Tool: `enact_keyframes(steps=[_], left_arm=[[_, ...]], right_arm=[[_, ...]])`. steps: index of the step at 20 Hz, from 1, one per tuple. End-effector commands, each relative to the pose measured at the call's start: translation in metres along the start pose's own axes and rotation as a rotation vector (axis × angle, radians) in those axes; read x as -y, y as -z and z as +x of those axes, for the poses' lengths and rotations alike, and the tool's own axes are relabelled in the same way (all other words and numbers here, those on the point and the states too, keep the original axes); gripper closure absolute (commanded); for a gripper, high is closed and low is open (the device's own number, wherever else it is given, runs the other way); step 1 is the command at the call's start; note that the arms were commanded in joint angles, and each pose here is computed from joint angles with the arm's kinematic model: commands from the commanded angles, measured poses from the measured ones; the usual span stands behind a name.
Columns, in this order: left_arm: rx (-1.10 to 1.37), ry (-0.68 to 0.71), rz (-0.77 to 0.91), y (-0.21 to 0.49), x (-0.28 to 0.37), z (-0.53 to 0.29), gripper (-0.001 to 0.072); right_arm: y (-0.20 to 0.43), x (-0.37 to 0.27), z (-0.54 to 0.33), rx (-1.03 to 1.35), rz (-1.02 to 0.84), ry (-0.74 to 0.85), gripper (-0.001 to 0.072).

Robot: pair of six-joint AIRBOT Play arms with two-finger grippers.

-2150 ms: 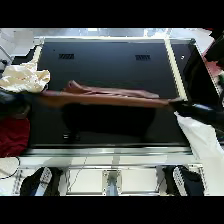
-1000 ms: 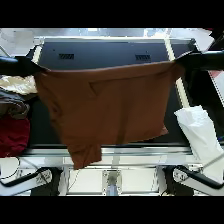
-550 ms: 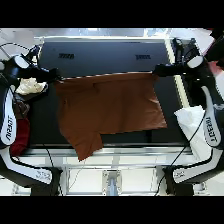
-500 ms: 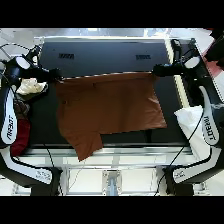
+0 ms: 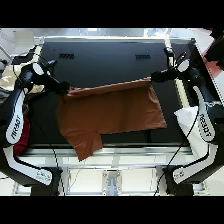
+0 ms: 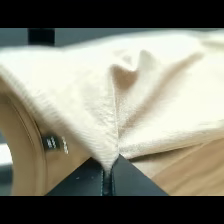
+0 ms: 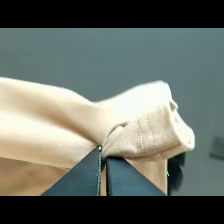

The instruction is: Fold the shirts.

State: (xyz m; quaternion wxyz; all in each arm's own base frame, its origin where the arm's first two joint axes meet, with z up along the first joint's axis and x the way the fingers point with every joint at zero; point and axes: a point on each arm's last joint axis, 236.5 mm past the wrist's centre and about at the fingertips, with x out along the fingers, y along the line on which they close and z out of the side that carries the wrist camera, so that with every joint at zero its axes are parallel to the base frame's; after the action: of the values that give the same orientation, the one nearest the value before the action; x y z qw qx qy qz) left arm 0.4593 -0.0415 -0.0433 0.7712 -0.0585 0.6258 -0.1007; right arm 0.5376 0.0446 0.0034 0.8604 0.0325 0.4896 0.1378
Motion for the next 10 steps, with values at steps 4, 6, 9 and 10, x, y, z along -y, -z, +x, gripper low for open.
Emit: enact_keyframes(steps=[4, 6, 9, 10], left_arm=[[-0.108, -0.059, -0.01, 0.034, -0.014, 0.016, 0.0695], [-0.111, -0.058, -0.008, 0.034, -0.012, 0.017, 0.0695], [-0.146, -0.054, -0.008, 0.043, -0.011, 0.016, 0.0695], [-0.161, -0.052, -0.008, 0.046, -0.01, 0.015, 0.0695]], right_arm=[[0.047, 0.013, 0.015, -0.184, -0.011, 0.034, 0.0697], [0.061, 0.014, 0.024, -0.216, 0.002, 0.031, 0.0697], [0.085, 0.016, 0.037, -0.267, 0.02, 0.025, 0.0697], [0.091, 0.016, 0.04, -0.281, 0.024, 0.022, 0.0697]])
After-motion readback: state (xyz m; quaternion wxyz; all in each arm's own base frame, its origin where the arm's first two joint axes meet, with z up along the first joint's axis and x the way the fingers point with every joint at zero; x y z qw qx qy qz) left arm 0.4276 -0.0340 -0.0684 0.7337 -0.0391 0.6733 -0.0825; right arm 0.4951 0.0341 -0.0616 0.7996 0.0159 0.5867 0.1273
